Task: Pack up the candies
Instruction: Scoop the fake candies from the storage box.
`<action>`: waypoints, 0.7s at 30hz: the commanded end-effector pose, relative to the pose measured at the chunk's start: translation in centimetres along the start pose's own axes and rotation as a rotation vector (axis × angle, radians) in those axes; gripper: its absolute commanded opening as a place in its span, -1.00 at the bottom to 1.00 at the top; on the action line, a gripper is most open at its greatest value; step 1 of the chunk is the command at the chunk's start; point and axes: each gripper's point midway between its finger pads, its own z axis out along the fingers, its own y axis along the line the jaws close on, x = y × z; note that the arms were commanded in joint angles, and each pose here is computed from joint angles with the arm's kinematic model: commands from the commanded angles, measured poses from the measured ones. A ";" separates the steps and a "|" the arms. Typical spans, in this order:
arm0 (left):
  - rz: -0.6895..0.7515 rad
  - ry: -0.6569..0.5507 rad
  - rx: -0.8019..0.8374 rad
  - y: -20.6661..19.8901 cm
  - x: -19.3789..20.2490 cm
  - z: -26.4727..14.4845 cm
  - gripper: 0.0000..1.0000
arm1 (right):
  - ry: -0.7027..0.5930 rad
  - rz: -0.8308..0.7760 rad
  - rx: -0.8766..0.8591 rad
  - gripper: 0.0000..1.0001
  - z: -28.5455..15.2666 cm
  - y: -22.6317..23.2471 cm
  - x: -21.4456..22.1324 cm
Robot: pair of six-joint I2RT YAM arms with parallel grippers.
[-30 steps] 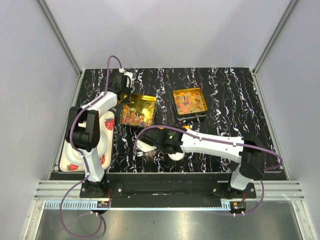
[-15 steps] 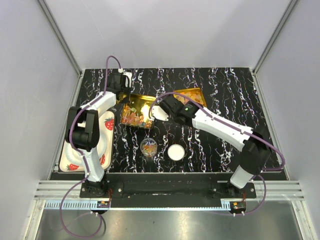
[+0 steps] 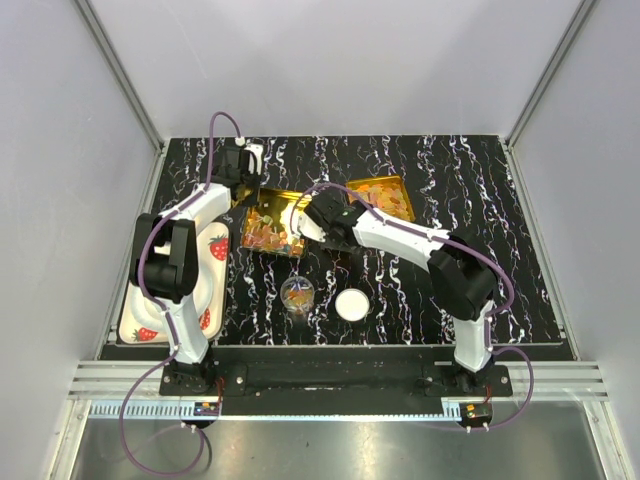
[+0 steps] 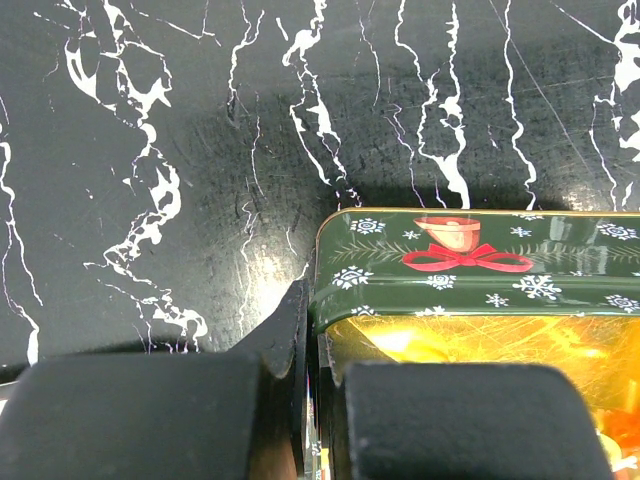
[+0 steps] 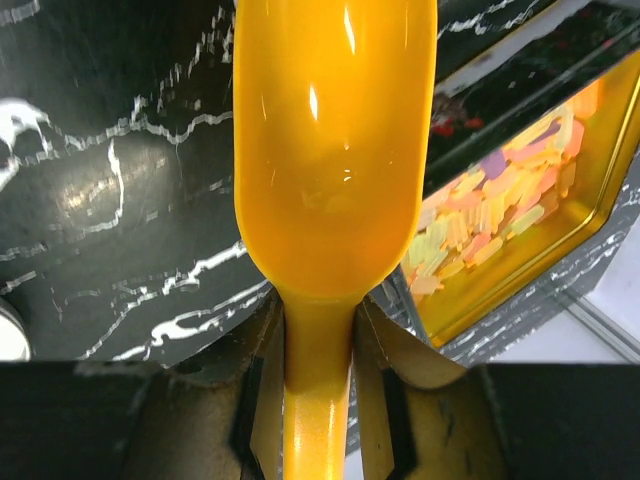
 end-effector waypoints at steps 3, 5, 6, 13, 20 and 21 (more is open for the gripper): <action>0.003 -0.100 0.038 -0.4 -2.8 -1.3 -1.00 | -0.154 0.103 0.046 -1.00 -1.4 -2.8 -4.2; 0.005 -0.100 0.036 -0.3 -2.8 -1.3 -1.00 | -0.176 0.114 0.046 -1.00 -1.6 -3.0 -4.8; 0.003 -0.097 0.036 -0.4 -2.6 -1.3 -1.00 | -0.186 0.118 0.047 -1.00 -1.7 -3.1 -5.0; 0.003 -0.097 0.035 -0.3 -2.7 -1.3 -1.00 | -0.238 0.138 0.044 -1.00 -2.2 -3.6 -6.4; 0.002 -0.092 0.032 -0.2 -2.6 -1.2 -1.00 | -0.386 0.169 0.019 -1.00 -4.9 -4.1 -8.5; 0.002 -0.092 0.030 -0.2 -2.6 -1.2 -1.00 | -0.399 0.172 0.013 -1.00 -5.1 -4.1 -8.6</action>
